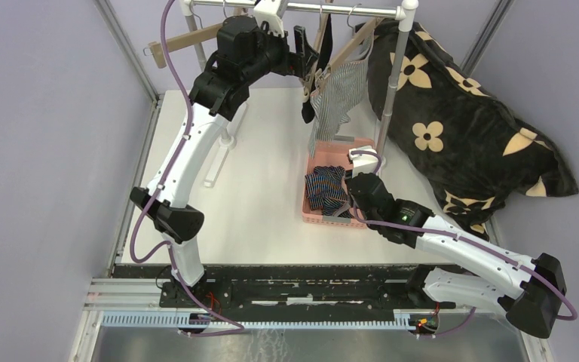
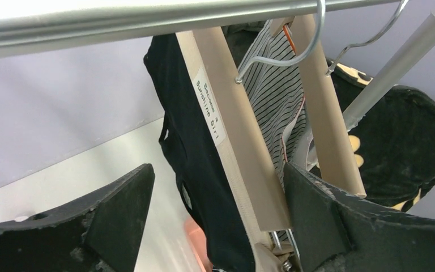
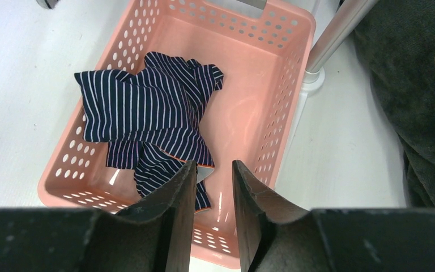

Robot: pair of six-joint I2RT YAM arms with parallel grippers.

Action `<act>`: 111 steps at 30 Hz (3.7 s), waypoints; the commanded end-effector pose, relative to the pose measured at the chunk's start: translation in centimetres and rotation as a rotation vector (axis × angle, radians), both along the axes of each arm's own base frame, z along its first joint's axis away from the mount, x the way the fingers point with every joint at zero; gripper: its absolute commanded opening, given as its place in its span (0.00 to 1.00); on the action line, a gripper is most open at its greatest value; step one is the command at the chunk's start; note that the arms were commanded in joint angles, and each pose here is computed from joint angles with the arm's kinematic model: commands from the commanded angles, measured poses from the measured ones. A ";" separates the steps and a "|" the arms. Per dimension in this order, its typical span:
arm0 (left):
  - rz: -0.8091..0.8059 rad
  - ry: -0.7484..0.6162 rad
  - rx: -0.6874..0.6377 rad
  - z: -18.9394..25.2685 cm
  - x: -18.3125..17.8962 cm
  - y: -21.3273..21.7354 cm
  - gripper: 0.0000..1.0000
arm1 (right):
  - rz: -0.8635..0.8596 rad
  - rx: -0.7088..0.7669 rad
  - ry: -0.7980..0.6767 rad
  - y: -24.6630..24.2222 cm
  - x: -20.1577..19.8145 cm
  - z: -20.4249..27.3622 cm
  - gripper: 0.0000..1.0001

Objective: Remove the underwear clipped to the hanger

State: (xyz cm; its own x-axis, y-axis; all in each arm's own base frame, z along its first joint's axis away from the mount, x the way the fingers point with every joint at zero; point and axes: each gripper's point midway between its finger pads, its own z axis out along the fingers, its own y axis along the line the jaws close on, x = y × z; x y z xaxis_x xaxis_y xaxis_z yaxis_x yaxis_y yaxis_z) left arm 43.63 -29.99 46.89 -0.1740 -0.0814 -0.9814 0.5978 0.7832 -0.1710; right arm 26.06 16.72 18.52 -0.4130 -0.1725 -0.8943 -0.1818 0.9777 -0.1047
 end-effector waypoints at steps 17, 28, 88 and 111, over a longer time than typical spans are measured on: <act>0.025 -0.124 -0.067 3.5 -0.3 0.6 0.58 | 0.055 0.057 -0.030 1.7 -0.1 1.1 0.36; 0.054 -0.178 -0.066 4.6 -0.4 1.1 0.52 | 0.084 0.055 -0.030 2.6 -0.2 1.2 0.36; 0.272 -0.354 0.019 8.5 -3.6 8.0 0.03 | 0.094 0.016 -0.050 2.9 -0.1 0.3 0.34; 0.242 -0.089 0.119 -2.9 -15.4 14.4 0.03 | 0.130 0.016 -0.139 4.8 1.6 5.8 0.53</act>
State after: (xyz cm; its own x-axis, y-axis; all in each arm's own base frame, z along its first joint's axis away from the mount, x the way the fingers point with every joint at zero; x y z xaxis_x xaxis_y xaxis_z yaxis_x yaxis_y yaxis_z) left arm 31.70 -17.72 44.35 -0.0718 0.0676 -0.9951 0.4051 0.9137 0.0329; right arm 26.78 20.13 20.52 -0.3353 -0.2415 -0.9106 -0.2801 0.9484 -0.1484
